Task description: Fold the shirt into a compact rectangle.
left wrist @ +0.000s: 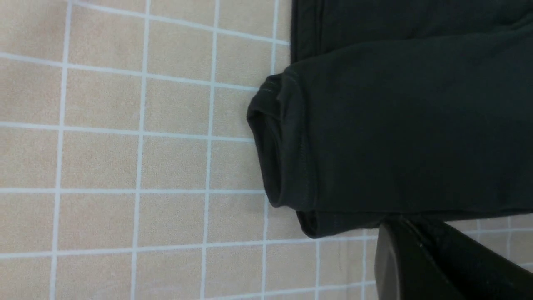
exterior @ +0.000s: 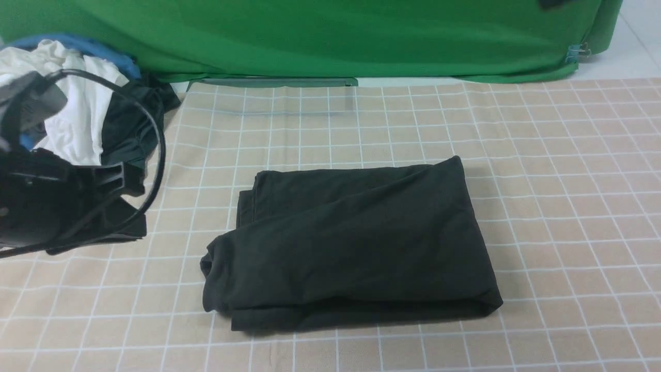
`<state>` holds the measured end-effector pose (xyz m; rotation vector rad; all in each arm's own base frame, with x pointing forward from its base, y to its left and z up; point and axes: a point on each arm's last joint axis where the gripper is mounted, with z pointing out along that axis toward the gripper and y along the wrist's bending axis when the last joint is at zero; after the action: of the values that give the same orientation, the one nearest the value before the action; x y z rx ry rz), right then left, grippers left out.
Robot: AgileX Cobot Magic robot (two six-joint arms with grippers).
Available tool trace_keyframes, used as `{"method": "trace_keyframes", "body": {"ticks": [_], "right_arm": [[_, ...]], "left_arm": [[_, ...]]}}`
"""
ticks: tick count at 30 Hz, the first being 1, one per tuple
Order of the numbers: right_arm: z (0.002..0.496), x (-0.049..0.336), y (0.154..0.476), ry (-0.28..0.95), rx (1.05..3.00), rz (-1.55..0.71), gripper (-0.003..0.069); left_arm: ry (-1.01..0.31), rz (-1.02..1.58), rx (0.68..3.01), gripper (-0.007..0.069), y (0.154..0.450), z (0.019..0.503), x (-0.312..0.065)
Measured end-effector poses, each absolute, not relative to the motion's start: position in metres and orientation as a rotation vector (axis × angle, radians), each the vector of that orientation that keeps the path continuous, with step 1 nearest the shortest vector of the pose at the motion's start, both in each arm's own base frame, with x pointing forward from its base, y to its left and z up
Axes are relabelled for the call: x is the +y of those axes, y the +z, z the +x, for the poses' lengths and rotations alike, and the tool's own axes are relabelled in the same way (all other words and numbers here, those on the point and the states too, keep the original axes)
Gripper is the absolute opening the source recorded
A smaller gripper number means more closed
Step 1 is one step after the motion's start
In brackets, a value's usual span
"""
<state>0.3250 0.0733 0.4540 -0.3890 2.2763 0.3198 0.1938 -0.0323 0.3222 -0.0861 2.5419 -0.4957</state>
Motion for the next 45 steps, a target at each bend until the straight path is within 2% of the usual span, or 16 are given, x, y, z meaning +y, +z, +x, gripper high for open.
{"method": "trace_keyframes", "body": {"ticks": [2,4,8,11,12,15,19,25,32,45], "right_arm": [[0.286,0.066,0.494,0.297,2.123,-0.372,0.0031],[0.254,0.059,0.517,0.269,2.01,-0.357,0.0031],[0.2,0.044,0.53,0.173,1.861,-0.312,0.0031],[0.156,0.032,0.509,0.117,1.727,-0.269,0.0031],[0.156,0.031,0.503,0.112,1.726,-0.266,0.0031],[0.122,0.023,0.468,0.088,1.616,-0.236,0.0031],[0.081,0.015,0.403,0.072,1.444,-0.192,0.0031],[0.045,0.007,0.352,0.061,1.213,-0.143,0.0033],[0.028,0.004,0.343,0.06,1.1,-0.123,0.0071],[0.027,0.003,0.344,0.061,1.094,-0.122,0.0104]], "left_arm": [[-0.496,-0.072,2.469,0.0003,0.334,0.174,-0.032],[-0.498,-0.068,2.41,0.0003,0.342,0.161,-0.032],[-0.497,-0.066,2.286,0.0003,0.354,0.135,-0.031],[-0.488,-0.068,2.158,0.0003,0.362,0.114,-0.03],[-0.486,-0.068,2.144,0.0003,0.363,0.111,-0.029],[-0.472,-0.077,2.063,0.0003,0.362,0.102,-0.028],[-0.461,-0.091,2.014,0.0003,0.358,0.099,-0.026],[-0.456,-0.11,1.992,0.0003,0.354,0.103,-0.025],[-0.45,-0.12,1.954,0.0003,0.356,0.104,-0.024],[-0.449,-0.121,1.948,0.0003,0.357,0.105,-0.023]]}}
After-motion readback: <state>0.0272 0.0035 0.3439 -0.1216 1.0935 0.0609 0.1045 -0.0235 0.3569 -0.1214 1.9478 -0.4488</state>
